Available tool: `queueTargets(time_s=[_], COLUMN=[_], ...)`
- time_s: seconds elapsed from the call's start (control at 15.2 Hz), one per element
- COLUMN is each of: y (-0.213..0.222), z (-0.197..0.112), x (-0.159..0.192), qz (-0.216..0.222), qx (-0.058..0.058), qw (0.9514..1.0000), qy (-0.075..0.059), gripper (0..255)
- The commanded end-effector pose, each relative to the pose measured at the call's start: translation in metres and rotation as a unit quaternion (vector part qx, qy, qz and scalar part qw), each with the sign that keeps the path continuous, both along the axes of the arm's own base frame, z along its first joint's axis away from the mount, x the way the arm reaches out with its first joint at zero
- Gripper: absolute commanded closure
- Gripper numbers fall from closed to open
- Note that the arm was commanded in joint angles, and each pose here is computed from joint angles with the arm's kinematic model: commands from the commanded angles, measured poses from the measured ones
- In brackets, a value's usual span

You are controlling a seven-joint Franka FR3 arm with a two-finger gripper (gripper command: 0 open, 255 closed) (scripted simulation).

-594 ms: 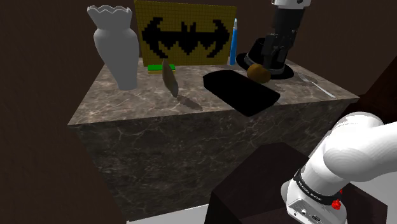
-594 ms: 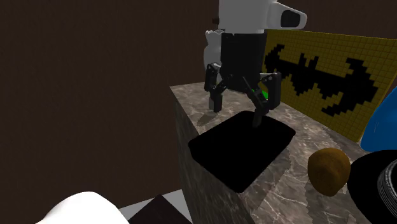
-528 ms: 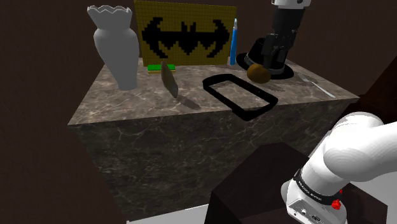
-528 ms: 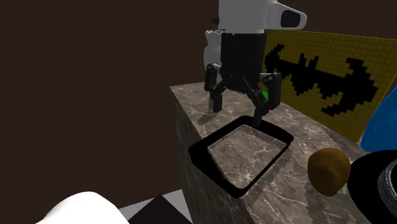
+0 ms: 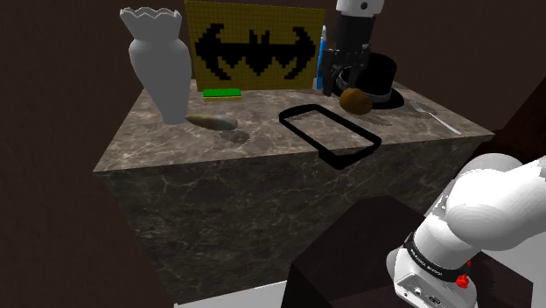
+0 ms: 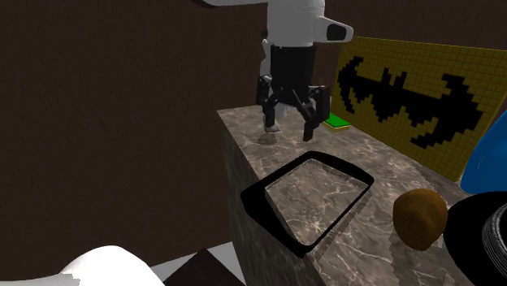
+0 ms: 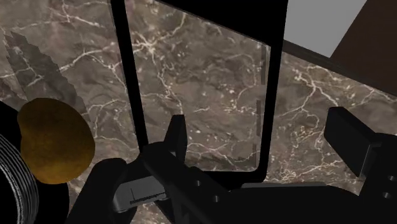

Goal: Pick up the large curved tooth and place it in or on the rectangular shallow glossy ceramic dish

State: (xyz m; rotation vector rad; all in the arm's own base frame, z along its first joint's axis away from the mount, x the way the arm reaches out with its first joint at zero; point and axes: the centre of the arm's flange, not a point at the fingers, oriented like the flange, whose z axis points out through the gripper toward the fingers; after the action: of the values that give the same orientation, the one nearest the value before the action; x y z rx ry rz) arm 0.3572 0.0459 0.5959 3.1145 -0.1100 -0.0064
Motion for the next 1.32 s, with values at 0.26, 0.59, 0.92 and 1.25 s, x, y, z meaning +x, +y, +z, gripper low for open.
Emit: queueTargets(time_s=[0.26, 0.59, 0.92, 1.25], y=[0.056, 0.1, 0.143, 0.175], z=[-0.012, -0.018, -0.023, -0.03], x=[0.05, 0.093, 0.138, 0.174], qz=[-0.017, -0.03, -0.043, -0.053], qx=[0.008, 0.014, 0.02, 0.024], qw=[0.9997, 0.999, 0.998, 0.997], qy=[-0.016, -0.029, -0.042, -0.052], gripper=[0, 0, 0, 0])
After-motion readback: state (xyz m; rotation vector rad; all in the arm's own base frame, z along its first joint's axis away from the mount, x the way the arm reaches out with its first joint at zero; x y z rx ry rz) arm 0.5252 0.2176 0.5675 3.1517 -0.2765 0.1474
